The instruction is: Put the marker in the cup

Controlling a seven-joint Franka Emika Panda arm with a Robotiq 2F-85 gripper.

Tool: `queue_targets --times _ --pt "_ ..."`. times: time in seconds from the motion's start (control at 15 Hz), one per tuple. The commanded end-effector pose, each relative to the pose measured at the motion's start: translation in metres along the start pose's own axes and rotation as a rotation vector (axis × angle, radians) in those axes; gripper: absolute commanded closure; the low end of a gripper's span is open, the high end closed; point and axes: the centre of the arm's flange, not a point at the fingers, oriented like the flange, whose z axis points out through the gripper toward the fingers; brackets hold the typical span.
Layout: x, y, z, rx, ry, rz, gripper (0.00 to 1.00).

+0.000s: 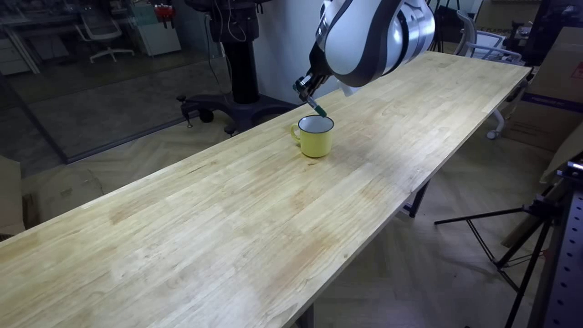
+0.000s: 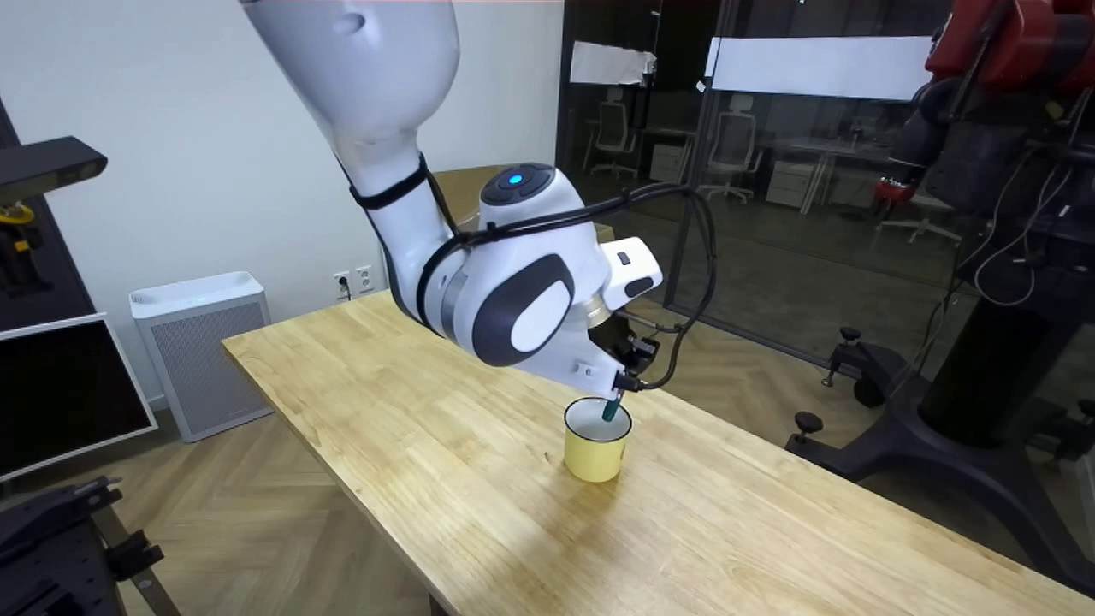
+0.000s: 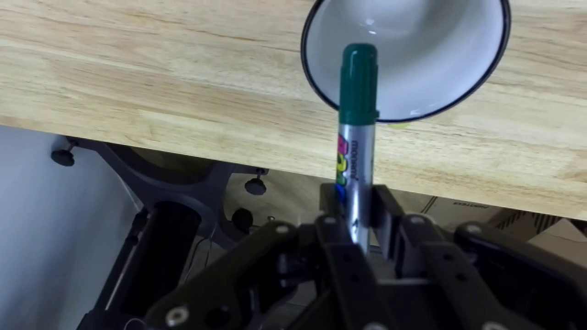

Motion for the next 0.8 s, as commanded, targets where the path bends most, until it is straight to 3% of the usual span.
queue_targets --times 0.0,0.2,0.73 --pt "-0.0012 -0.0063 -0.0019 -0.005 0.008 0.019 0.8" --pt "-0.002 -0.0084 -0.0022 -0.004 0.011 0.019 0.98" --pt "-0.0019 -0.0113 -0.0021 -0.005 0.011 0.015 0.95"
